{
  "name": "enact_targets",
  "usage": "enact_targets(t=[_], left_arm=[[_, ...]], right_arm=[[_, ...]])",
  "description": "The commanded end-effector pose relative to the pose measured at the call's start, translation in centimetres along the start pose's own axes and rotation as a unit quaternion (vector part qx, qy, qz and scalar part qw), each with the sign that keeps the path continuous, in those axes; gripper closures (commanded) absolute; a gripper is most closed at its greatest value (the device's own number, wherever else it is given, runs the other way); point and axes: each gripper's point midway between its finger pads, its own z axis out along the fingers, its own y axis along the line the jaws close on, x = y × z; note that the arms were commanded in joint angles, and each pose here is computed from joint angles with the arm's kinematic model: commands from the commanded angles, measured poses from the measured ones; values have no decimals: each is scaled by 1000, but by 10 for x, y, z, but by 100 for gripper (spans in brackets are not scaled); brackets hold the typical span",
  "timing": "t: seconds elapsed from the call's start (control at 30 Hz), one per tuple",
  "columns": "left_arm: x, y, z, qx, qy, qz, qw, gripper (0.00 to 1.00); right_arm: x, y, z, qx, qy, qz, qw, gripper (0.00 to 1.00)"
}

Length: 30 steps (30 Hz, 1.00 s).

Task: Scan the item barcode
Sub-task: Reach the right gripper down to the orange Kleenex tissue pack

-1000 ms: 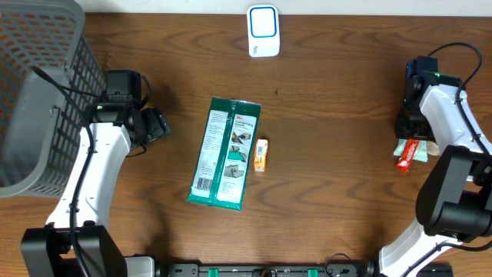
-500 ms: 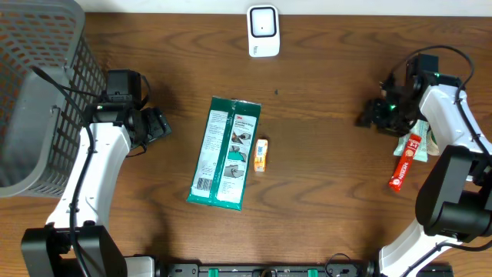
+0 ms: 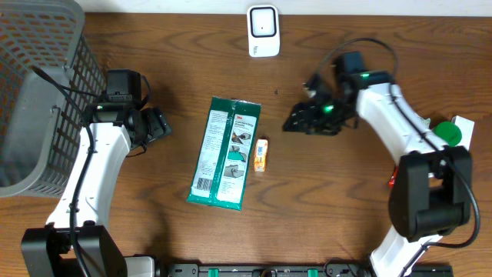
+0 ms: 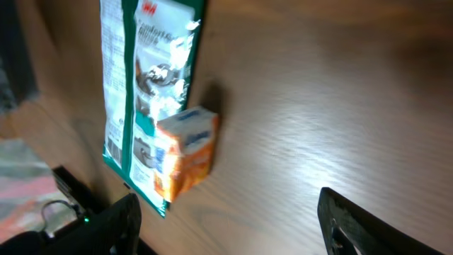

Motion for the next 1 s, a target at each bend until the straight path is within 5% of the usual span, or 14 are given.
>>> enact_targets(t=[0.0, 0.37, 0.97], left_arm=[[-3, 3, -2, -6, -7, -1, 1000, 11], [-3, 3, -2, -6, -7, -1, 1000, 11], [-3, 3, -2, -6, -7, -1, 1000, 11]], right_arm=[[9, 9, 21, 61, 9, 27, 998, 25], [21, 32, 56, 233, -44, -13, 971, 23], [34, 37, 77, 303, -107, -10, 947, 28]])
